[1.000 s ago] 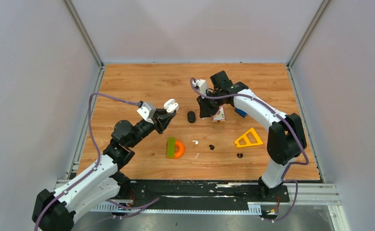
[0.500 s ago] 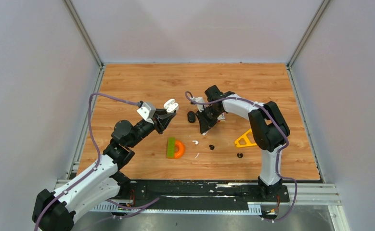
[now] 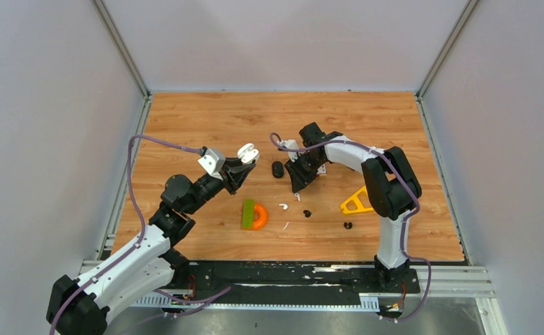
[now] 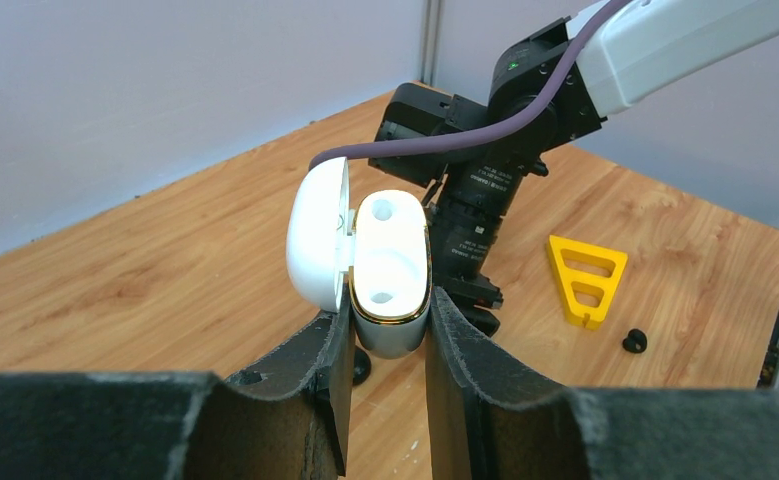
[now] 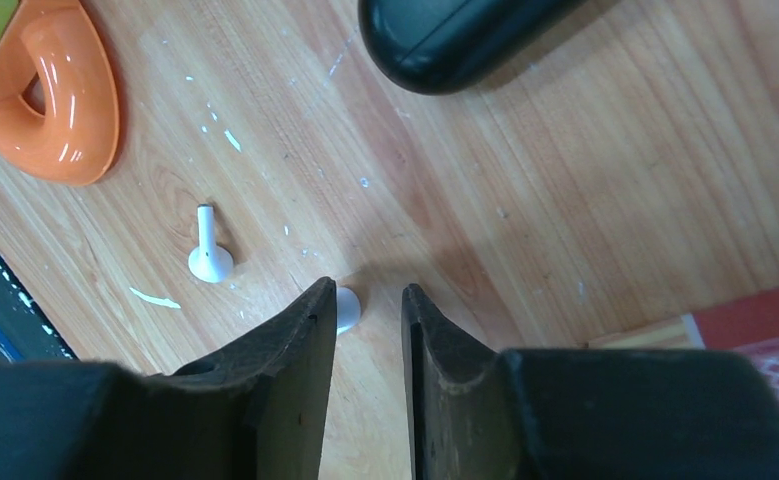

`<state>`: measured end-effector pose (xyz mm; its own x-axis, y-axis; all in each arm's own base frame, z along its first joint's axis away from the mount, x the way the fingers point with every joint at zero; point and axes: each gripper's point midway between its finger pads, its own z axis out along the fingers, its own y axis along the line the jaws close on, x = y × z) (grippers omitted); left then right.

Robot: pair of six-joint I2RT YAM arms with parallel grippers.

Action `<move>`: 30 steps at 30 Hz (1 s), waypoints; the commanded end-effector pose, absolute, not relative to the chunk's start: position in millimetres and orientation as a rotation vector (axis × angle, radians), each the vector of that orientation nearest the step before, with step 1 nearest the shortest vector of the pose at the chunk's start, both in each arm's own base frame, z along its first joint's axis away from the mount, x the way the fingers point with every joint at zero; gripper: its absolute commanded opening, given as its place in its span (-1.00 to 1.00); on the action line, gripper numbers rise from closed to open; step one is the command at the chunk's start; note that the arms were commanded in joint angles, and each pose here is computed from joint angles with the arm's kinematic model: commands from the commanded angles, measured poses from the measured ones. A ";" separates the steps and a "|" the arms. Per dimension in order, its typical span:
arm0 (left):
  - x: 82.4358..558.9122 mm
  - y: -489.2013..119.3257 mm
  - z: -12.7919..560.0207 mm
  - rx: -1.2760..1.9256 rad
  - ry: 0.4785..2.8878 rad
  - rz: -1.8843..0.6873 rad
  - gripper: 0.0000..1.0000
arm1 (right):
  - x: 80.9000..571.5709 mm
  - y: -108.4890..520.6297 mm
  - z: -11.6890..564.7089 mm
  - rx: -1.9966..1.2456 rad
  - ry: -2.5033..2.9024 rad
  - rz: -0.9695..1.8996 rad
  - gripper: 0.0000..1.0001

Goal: Insert the wireless bluetooth earbuds into the charging case
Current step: Place the earbud at the center of the board.

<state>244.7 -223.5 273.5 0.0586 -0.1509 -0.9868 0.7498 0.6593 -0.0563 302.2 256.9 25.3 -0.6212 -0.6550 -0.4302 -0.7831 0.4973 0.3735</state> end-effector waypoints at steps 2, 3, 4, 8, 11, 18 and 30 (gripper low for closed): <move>240.6 -222.0 296.3 0.541 1.269 -0.757 -1.00 | 310.2 256.4 50.8 -1.259 2.408 0.793 -0.31; 240.3 -222.1 297.1 0.540 1.267 -0.758 -1.00 | 308.7 256.7 51.7 -1.256 2.417 0.803 -0.27; 240.3 -222.2 296.7 0.541 1.268 -0.758 -1.00 | 308.9 256.5 52.9 -1.246 2.430 0.803 -0.23; 240.1 -222.1 297.1 0.542 1.267 -0.759 -1.00 | 305.9 253.8 56.8 -1.180 2.512 0.780 -0.01; 239.9 -222.5 297.3 0.542 1.267 -0.761 -1.00 | 306.6 248.9 57.0 -1.146 2.556 0.670 0.03; 241.3 -222.9 296.0 0.544 1.272 -0.757 -1.00 | 303.0 256.4 54.4 -1.147 2.603 0.476 -0.15; 241.5 -222.8 296.6 0.544 1.270 -0.755 -1.00 | 297.2 258.9 36.4 -1.188 2.621 0.317 -0.30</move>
<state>243.5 -223.5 275.1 0.0624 -0.1539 -0.9861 0.7525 0.6563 -0.0548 289.0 259.1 32.2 -0.6343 -0.7121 -0.3010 -0.7700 0.6168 0.1632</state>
